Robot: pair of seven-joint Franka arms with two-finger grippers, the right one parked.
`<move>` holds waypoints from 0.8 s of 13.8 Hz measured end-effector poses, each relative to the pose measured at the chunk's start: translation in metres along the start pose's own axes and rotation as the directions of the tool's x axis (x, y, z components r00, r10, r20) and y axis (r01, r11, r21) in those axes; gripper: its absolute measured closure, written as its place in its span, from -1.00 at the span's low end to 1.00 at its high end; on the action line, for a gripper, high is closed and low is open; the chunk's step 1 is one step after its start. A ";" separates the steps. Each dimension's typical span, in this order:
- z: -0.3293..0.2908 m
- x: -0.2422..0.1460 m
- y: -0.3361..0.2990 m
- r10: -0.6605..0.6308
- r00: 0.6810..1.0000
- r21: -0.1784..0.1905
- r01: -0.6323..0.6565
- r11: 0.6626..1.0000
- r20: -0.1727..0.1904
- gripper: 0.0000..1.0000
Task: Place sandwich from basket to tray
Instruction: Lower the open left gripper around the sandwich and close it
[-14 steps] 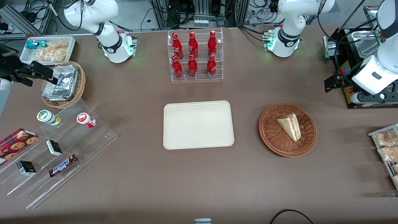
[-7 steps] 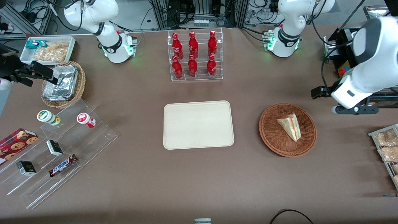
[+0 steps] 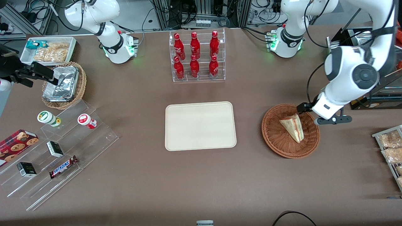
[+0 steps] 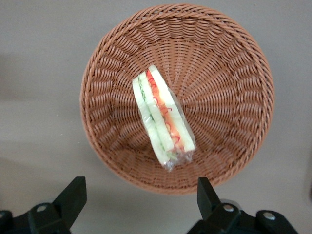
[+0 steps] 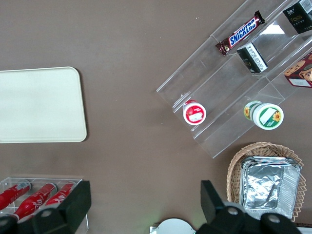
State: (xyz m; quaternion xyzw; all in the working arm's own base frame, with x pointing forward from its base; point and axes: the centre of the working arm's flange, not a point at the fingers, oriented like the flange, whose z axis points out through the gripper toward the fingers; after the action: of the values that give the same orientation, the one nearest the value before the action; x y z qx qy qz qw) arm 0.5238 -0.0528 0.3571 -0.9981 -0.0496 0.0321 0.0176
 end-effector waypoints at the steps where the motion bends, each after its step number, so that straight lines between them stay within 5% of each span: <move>1: 0.007 -0.003 0.001 -0.042 0.999 -0.001 0.042 0.999 -0.002 -1.00; 5: 0.017 -0.006 0.014 -0.232 0.973 -0.010 0.231 0.973 -0.019 -1.00; 11: 0.053 0.002 0.029 -0.514 0.858 -0.042 0.512 0.858 -0.029 -1.00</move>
State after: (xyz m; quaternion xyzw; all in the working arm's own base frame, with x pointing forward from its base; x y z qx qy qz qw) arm 0.5247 -0.0796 0.3028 -0.9494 -0.3137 0.0061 0.0099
